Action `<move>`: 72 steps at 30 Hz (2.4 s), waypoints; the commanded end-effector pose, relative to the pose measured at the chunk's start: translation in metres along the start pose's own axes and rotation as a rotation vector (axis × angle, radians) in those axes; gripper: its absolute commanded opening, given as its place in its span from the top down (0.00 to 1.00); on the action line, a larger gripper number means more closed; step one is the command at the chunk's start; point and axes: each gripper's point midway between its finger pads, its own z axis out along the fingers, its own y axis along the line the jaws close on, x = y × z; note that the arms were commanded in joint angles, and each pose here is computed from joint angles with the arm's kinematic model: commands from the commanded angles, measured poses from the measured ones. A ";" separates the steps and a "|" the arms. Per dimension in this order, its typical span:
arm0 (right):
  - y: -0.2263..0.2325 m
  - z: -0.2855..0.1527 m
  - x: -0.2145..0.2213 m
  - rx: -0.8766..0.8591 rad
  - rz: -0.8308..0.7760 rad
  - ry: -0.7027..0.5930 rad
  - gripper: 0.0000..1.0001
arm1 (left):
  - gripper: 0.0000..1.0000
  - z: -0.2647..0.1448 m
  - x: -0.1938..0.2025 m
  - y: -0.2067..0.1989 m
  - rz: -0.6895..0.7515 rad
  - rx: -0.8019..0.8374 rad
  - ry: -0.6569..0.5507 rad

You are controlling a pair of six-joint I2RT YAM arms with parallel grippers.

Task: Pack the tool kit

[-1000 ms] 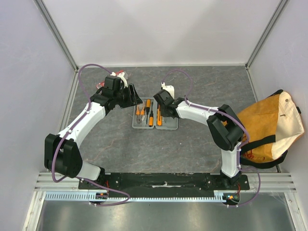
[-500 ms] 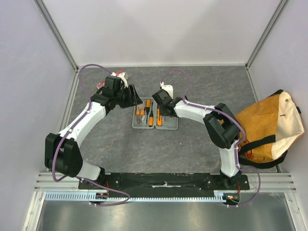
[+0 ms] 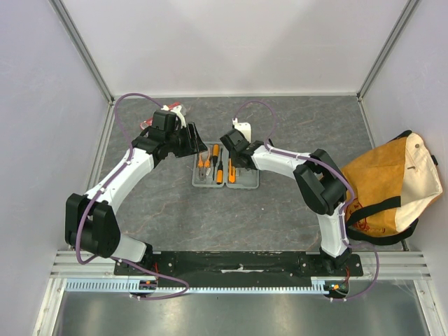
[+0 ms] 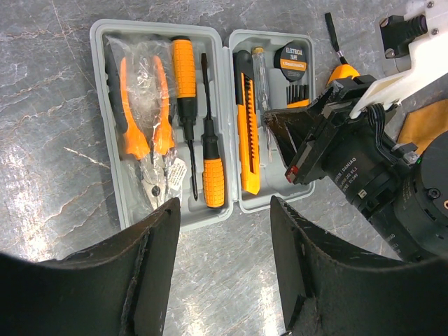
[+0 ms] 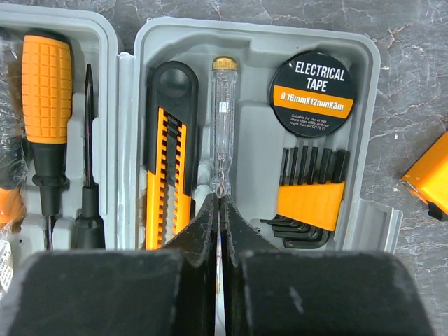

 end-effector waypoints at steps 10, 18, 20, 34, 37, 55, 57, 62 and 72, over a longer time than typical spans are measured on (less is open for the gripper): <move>-0.017 0.025 0.095 0.024 0.005 0.221 1.00 | 0.40 -0.003 -0.009 -0.008 0.038 0.031 -0.014; -0.019 0.026 0.089 0.023 0.042 0.206 1.00 | 0.40 -0.003 -0.009 -0.008 0.035 0.034 -0.012; -0.013 0.022 0.064 0.013 0.052 0.160 1.00 | 0.40 -0.003 -0.009 -0.008 0.038 0.034 -0.012; -0.043 -0.066 -0.117 -0.055 0.084 -0.210 0.48 | 0.36 -0.023 -0.021 -0.014 0.039 0.027 -0.073; -0.077 -0.073 -0.119 -0.050 0.064 -0.212 0.37 | 0.35 -0.029 -0.021 -0.014 0.040 0.022 -0.082; -0.161 -0.015 -0.044 -0.107 -0.196 0.148 0.02 | 0.35 -0.044 -0.004 -0.018 0.029 0.044 -0.027; -0.162 -0.009 -0.037 -0.115 -0.201 0.176 0.02 | 0.36 -0.044 -0.003 -0.018 0.030 0.046 -0.022; -0.157 0.003 -0.030 -0.125 -0.166 0.213 0.02 | 0.36 -0.043 -0.002 -0.017 0.026 0.041 -0.015; -0.147 0.010 -0.015 -0.212 -0.230 0.248 0.02 | 0.36 -0.041 -0.002 -0.016 0.028 0.042 -0.010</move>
